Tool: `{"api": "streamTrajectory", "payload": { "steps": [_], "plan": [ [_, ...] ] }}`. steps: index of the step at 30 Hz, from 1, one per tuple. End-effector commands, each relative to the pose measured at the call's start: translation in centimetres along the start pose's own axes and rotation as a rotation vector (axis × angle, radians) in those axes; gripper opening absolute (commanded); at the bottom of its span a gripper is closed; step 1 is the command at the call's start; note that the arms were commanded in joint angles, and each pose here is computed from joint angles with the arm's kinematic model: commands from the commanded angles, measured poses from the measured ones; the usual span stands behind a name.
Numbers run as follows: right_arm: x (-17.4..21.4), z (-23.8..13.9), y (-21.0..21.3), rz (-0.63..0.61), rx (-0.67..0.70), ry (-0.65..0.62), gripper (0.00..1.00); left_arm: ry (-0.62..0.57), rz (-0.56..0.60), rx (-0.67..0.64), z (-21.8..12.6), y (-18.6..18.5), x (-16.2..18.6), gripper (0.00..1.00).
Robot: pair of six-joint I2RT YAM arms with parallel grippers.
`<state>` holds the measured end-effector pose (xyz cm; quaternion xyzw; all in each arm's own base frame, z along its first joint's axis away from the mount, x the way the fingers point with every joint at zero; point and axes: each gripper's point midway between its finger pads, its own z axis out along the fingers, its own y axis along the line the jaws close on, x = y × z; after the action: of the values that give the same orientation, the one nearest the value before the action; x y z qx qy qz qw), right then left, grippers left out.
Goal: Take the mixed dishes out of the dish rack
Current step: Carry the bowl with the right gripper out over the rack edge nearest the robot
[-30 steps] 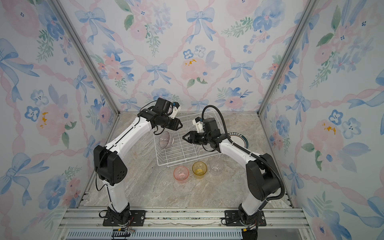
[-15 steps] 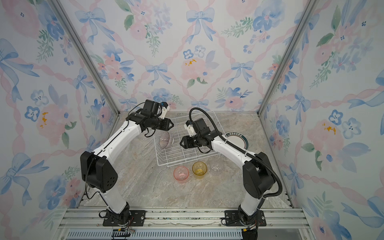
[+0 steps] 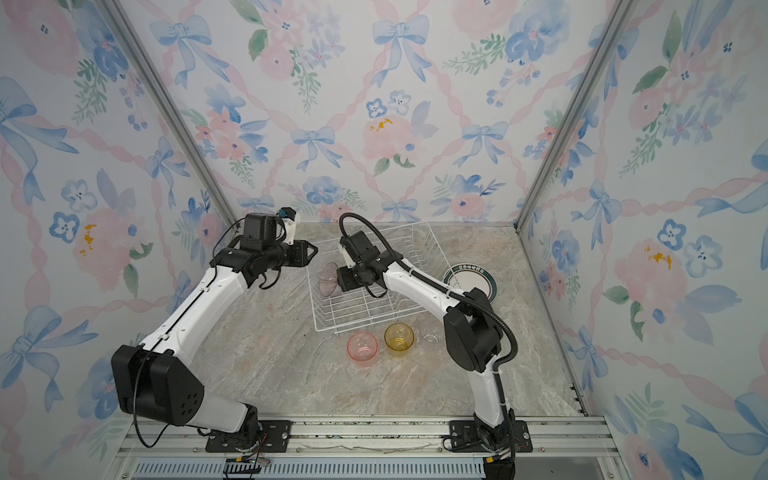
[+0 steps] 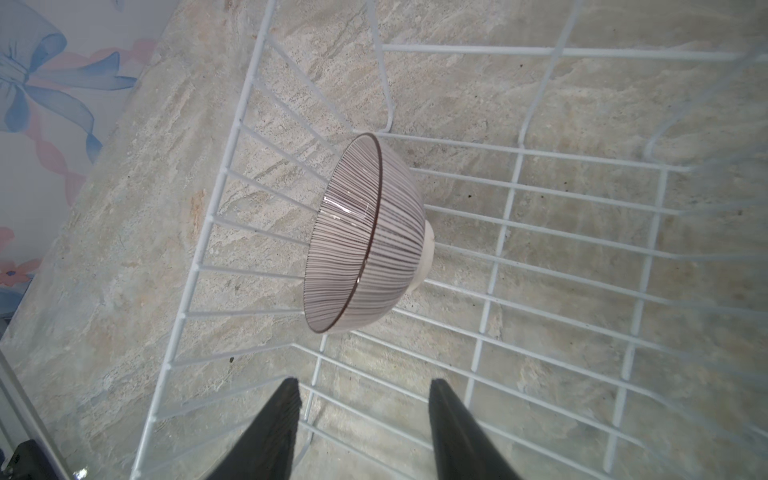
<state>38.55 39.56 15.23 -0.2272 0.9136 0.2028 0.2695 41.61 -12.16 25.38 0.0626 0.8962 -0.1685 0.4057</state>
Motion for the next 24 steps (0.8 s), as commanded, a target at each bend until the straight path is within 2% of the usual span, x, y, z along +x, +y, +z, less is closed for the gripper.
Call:
{"api": "streamTrajectory", "payload": {
  "steps": [1, 14, 24],
  "plan": [
    [-0.3, 0.8, -0.2, -0.005, 0.081, -0.003, 0.54, -0.015, -0.012, 0.028, -0.6, 0.3, 0.3, 0.43],
    [-1.8, 3.8, -1.6, -0.018, 0.193, -0.002, 0.55, 0.003, -0.035, 0.060, -0.2, 1.4, 1.9, 0.43],
    [-1.2, 4.2, -5.2, 0.044, 0.241, 0.046, 0.44, 0.030, -0.049, 0.081, 1.1, 1.8, 2.5, 0.42]
  ]
}}
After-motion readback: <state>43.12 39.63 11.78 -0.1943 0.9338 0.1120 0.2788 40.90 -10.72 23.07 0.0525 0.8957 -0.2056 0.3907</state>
